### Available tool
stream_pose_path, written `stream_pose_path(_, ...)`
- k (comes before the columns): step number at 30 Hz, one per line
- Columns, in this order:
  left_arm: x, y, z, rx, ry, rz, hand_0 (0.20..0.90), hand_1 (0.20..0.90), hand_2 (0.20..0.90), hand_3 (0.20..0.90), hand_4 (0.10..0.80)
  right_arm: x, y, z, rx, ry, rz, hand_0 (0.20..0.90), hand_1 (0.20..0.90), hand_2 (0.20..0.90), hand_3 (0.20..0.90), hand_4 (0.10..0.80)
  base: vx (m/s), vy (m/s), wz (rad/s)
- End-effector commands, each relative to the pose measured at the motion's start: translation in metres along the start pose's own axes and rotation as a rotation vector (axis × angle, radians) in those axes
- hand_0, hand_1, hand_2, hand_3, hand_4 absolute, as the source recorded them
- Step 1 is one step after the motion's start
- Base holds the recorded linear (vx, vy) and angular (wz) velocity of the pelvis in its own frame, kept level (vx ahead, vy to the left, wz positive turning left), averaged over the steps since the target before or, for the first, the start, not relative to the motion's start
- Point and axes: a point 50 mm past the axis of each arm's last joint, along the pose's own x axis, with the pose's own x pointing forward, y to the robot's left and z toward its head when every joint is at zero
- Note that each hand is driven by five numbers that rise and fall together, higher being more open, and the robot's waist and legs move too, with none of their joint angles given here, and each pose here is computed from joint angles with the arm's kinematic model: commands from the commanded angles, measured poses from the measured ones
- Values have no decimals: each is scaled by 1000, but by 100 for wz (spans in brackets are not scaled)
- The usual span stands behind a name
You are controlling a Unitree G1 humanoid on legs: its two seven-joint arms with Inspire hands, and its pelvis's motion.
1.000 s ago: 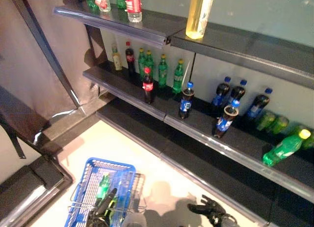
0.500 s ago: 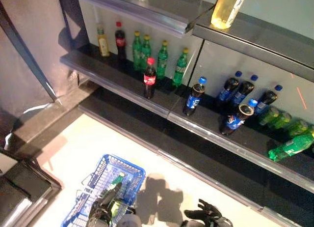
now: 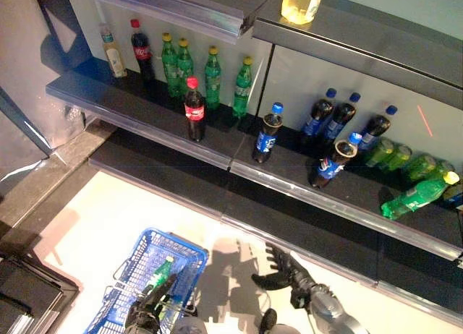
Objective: Pick up the drink and place into the basket.
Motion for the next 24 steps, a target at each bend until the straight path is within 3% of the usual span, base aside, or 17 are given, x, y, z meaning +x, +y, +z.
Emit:
stream_pose_path(1, -4, -27, 24, 35, -176, -184, 300, 300, 300, 200, 100, -1, -15, 75, -94, -351, 19, 900, 900, 900, 900, 800, 61, -131, 18)
stream_pose_path(4, -7, -27, 13, 63, -150, -199, 300, 300, 300, 200, 100, -12, -33, 114, -151, -534, -43, 900, 900, 900, 900, 800, 52, -61, 9)
stream_pose_path(6, -9, -27, 6, 97, -131, -211, 300, 300, 300, 200, 100, -28, -55, 150, -164, -715, -198, 900, 900, 900, 900, 800, 59, -26, 21)
stream_pose_path(9, -10, -25, 3, 102, -123, -212, 300, 300, 300, 200, 100, -40, -69, 172, -138, -825, -290, 900, 900, 900, 900, 800, 36, 9, 28)
stream_pose_path(12, -9, -24, 2, 106, -100, -214, 300, 300, 300, 200, 100, -63, -89, 203, -132, -1012, -523, 900, 900, 900, 900, 800, 5, 49, 28)
stream_pose_path(17, -11, -13, -7, 125, -67, -192, 300, 300, 300, 200, 100, -82, -103, 214, -104, -1110, -770, 900, 900, 900, 900, 800, 23, 72, 23)
stream_pose_path(24, -13, 0, -7, 122, -71, -159, 300, 300, 300, 200, 100, -93, -123, 190, -91, -1015, -1076, 900, 900, 900, 900, 800, 33, 55, -1)
